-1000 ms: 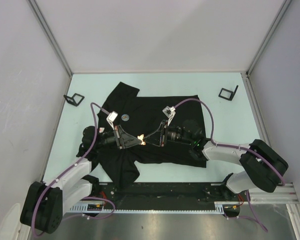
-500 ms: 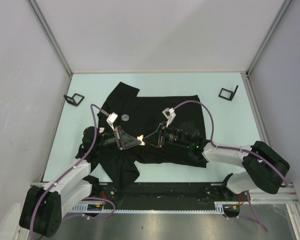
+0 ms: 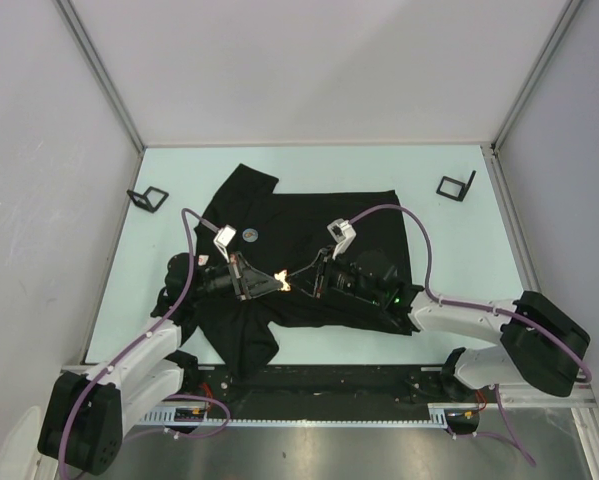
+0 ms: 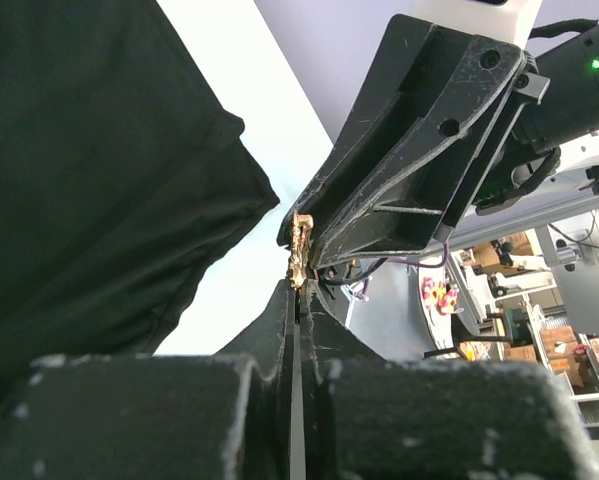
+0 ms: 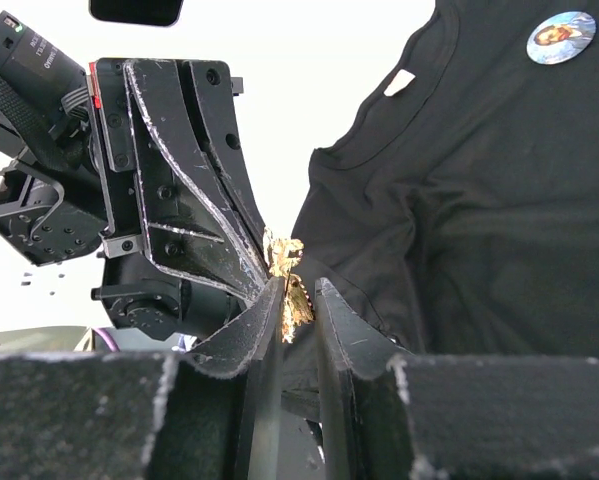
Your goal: Remove the brooch from the garment
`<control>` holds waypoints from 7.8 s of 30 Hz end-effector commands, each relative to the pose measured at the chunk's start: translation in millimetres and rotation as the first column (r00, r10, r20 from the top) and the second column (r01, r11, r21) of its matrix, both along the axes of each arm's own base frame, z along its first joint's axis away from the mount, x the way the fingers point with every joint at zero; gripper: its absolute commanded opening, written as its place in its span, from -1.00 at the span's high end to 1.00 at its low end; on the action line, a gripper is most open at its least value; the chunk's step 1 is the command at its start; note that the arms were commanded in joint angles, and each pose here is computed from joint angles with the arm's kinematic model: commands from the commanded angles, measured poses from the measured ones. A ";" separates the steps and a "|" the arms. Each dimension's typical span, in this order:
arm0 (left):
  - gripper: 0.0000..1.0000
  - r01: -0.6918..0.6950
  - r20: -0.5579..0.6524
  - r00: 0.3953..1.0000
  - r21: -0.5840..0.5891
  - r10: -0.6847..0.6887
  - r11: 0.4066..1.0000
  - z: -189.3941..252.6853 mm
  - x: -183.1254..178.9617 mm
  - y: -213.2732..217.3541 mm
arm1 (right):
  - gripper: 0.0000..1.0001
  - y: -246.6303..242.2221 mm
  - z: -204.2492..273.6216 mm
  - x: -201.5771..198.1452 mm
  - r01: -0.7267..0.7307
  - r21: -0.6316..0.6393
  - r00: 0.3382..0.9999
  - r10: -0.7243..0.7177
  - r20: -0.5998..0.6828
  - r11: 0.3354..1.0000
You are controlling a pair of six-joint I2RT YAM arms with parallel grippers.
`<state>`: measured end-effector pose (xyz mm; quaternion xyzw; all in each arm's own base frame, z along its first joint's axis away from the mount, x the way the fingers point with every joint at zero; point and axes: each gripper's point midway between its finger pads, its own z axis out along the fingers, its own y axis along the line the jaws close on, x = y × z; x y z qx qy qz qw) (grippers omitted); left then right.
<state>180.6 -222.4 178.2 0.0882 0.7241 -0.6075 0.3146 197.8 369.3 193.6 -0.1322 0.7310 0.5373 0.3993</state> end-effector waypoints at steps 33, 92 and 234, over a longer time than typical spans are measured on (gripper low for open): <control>0.99 0.083 0.095 0.992 -0.044 -0.078 0.996 26.2 -8.8 -6.2 | 0.60 -3.0 18.1 -15.1 -0.138 0.071 0.989 0.133 0.070 0.988; -0.43 0.007 0.000 1.000 0.312 -0.008 0.950 27.3 82.8 -7.5 | 1.00 -415.8 -78.3 366.7 0.531 -0.705 0.290 -0.682 0.672 -0.469; 0.14 -0.594 -0.253 0.652 0.416 0.715 0.689 -129.9 251.0 113.5 | 0.26 105.8 -134.6 222.5 0.117 -0.550 0.993 -0.117 0.035 0.827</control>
